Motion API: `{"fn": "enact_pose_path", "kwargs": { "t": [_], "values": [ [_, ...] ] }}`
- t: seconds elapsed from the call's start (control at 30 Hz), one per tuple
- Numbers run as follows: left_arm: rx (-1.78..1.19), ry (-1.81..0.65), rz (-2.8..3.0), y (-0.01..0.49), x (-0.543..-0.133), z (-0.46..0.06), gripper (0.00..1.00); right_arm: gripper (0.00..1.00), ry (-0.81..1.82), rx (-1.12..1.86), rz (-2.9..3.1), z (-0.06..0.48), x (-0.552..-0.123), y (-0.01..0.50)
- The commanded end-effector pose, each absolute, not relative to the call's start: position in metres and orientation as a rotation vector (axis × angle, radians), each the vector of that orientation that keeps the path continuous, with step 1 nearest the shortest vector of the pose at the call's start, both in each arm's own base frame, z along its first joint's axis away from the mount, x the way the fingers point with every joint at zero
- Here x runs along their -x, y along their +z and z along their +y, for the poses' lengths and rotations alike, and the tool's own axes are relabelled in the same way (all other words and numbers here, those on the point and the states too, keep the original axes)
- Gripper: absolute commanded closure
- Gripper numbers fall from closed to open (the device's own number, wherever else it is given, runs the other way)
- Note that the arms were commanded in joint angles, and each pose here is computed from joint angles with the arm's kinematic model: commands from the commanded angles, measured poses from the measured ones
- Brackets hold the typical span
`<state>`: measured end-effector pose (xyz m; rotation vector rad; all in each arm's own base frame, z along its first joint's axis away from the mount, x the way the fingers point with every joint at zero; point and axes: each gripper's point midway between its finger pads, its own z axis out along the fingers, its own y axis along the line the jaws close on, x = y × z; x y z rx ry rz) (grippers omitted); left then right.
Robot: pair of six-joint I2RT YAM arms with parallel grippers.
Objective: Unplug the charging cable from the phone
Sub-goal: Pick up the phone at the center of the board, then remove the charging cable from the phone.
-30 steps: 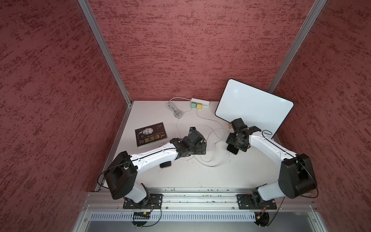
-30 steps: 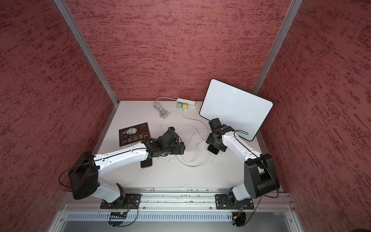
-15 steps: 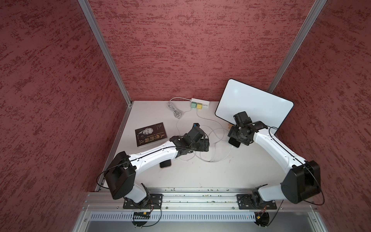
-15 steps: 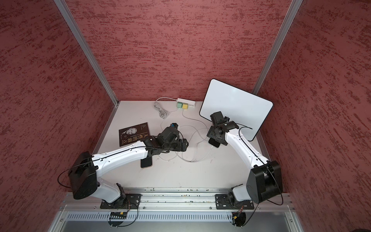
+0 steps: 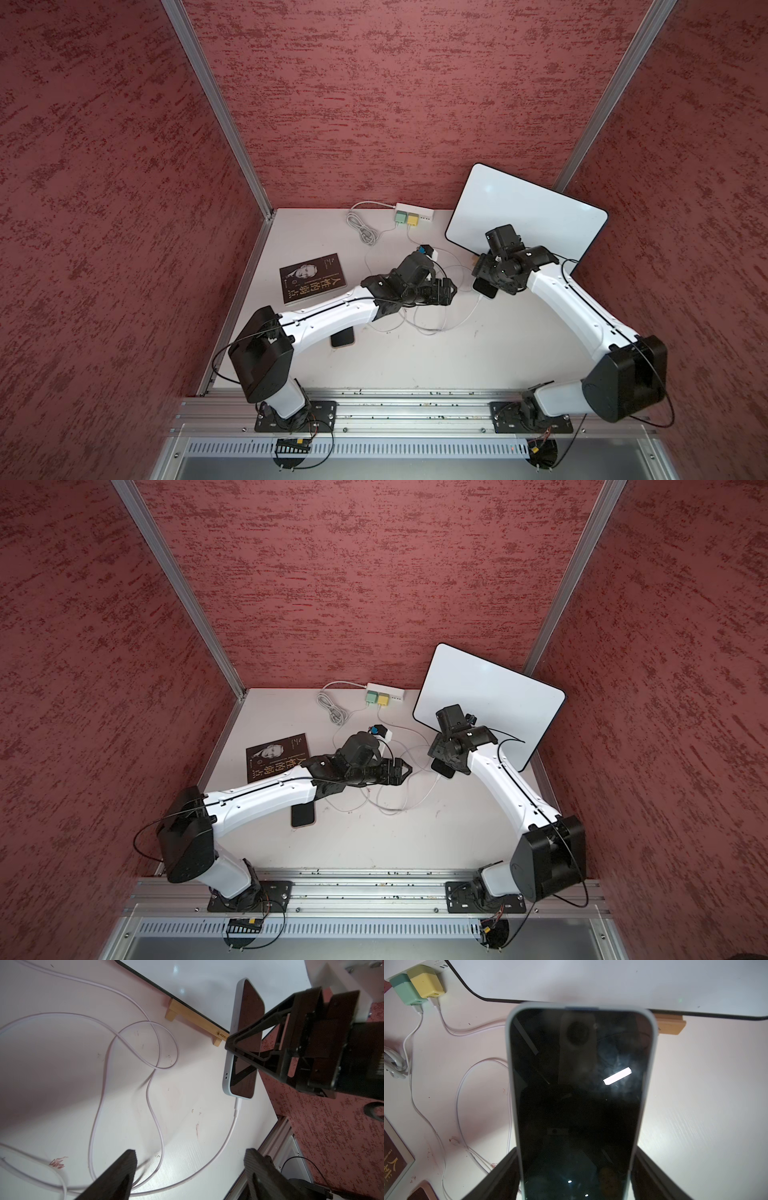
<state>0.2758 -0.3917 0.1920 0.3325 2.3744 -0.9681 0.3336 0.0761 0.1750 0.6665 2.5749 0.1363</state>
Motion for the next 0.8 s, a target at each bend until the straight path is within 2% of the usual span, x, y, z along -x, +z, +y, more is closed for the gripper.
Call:
{"fn": "enact_pose_path", "kwargs": {
  "t": [0.0,0.2,0.37,0.77],
  "values": [
    [-0.422,-1.085,2.330,0.201,-0.269,-0.419,0.20,0.60,0.163,-0.661,2.476,0.072,-0.342,0.206],
    [-0.445,-1.159,2.334,0.191,-0.263,-0.439,0.24,0.60,0.181,-0.657,2.468,0.074,-0.341,0.209],
    [-0.449,-1.178,2.335,0.184,-0.264,-0.449,0.31,0.61,0.190,-0.659,2.459,0.075,-0.341,0.212],
    [-0.476,-1.259,2.320,0.178,-0.260,-0.474,0.36,0.61,0.217,-0.677,2.453,0.077,-0.341,0.212]
  ]
}}
